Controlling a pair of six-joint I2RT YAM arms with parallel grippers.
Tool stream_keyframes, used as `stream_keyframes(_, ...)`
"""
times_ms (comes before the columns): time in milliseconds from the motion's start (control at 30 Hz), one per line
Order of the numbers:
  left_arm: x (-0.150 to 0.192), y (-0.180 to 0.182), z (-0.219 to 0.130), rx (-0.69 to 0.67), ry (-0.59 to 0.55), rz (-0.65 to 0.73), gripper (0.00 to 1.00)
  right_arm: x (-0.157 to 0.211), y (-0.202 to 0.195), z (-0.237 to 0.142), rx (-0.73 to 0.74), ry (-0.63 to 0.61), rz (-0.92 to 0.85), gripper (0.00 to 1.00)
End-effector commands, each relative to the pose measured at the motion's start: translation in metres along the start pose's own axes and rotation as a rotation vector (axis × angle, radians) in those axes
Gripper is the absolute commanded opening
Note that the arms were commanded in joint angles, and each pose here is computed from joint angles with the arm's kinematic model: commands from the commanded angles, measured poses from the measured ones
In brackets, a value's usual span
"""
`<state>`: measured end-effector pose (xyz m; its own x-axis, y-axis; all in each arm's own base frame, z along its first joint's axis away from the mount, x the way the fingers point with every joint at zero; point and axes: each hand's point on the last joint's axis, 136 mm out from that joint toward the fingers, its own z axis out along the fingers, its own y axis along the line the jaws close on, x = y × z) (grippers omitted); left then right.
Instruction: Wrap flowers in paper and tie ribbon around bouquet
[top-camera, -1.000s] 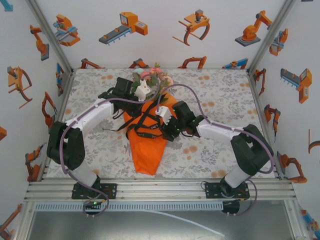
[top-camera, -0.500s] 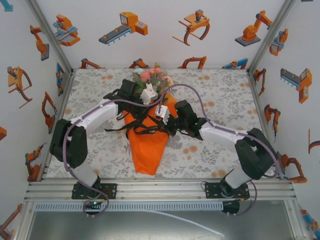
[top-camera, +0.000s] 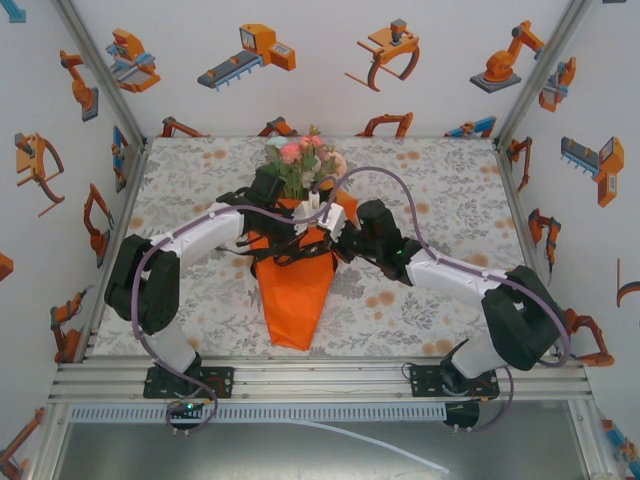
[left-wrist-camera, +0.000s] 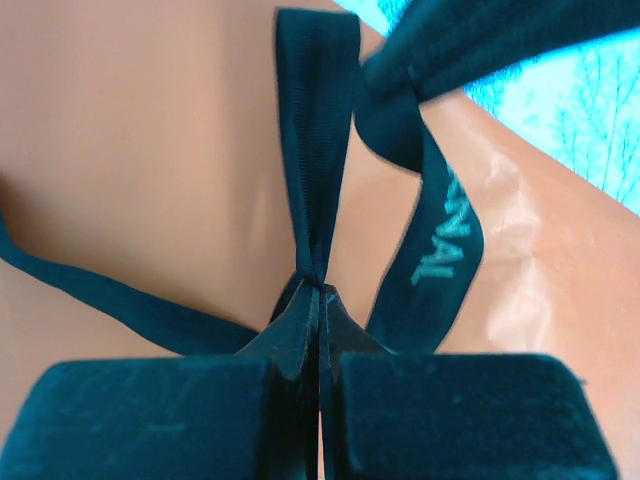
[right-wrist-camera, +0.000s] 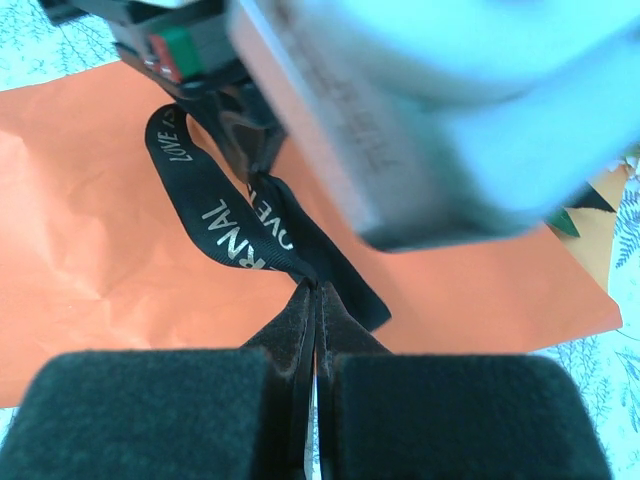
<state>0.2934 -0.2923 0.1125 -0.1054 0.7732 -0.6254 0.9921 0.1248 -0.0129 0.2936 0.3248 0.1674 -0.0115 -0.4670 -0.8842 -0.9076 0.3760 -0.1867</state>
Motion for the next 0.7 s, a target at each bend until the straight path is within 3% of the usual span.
stream_keyframes(0,0.012,-0.007,-0.013,0.012,0.092,0.076,0.01,-0.011,-0.011,-0.01,0.07,-0.037,-0.031,0.0)
stream_keyframes(233,-0.008,-0.043,-0.028,0.23,0.008,0.043,0.0,-0.008,-0.022,-0.003,0.122,-0.044,0.022,0.0)
stream_keyframes(333,-0.009,-0.036,-0.019,0.229,0.011,0.01,0.0,-0.012,-0.015,0.005,0.07,-0.082,0.048,0.03)
stream_keyframes(400,-0.01,-0.032,-0.015,0.217,0.003,0.018,0.0,-0.009,-0.016,0.009,0.075,-0.08,0.055,0.07)
stream_keyframes(567,-0.009,-0.03,-0.017,0.21,-0.002,0.033,0.0,0.013,-0.048,0.01,0.257,0.006,0.061,0.27)
stream_keyframes(667,-0.008,-0.03,-0.017,0.212,-0.004,0.027,0.0,0.026,-0.047,0.016,0.243,0.033,0.053,0.3)
